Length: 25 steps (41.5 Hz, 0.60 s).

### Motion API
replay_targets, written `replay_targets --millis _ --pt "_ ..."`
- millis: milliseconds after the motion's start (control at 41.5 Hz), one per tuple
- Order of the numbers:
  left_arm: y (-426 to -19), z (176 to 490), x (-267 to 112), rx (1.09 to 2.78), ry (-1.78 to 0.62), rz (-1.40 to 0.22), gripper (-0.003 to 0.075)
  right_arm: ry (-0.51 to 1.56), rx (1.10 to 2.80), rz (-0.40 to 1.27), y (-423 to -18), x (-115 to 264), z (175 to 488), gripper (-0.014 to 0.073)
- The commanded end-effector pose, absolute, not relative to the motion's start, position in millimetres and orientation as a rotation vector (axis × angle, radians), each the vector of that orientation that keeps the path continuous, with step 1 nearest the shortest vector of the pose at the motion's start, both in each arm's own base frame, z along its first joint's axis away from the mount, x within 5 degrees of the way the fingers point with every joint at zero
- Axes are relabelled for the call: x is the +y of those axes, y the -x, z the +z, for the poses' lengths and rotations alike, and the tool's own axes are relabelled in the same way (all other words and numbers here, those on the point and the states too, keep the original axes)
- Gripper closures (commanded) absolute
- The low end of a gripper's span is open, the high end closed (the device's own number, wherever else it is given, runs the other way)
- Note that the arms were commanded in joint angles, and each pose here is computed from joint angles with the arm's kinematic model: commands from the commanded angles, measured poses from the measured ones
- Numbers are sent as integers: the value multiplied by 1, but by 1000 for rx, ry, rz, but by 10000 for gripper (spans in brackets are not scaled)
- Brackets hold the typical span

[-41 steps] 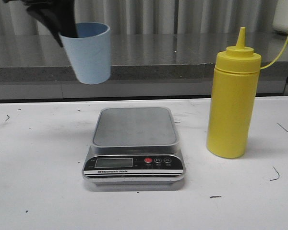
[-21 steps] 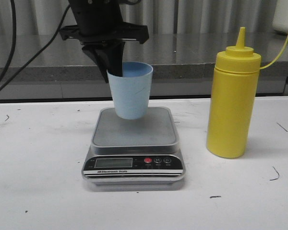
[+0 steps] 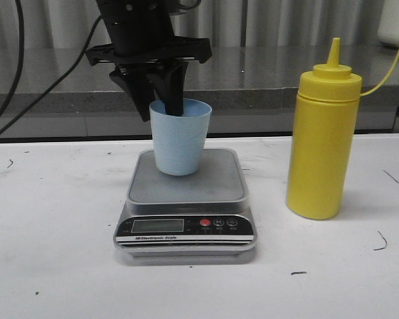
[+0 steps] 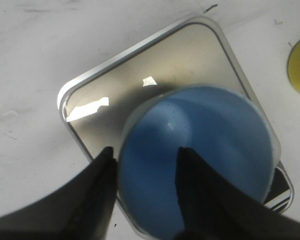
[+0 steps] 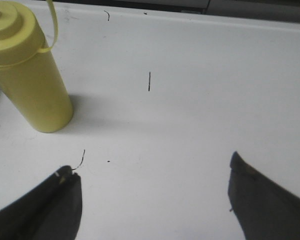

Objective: Pour seasoning into cup on scale with both arms
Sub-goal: 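Lift the blue cup with the left gripper and lower it onto the scale, then release the cup and raise the left gripper away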

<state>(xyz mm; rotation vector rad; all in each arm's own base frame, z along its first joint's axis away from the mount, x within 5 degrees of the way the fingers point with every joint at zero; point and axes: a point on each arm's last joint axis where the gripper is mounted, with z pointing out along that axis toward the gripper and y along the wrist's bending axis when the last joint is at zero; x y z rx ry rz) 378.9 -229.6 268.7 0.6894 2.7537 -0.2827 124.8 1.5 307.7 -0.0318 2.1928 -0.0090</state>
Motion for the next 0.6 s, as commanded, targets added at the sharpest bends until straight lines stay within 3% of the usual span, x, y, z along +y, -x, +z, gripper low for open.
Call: replay_targets --millis 0,338,579 --pt "-370 310 -230 2638 -669 -352 364 43 2109 -32 -129 0 320 -20" --pt "-326 385 -205 2445 -647 -374 365 43 2109 -32 -129 0 320 -20" --pt "-277 398 -171 2354 -626 -333 365 43 2109 -32 -129 0 320 -20"
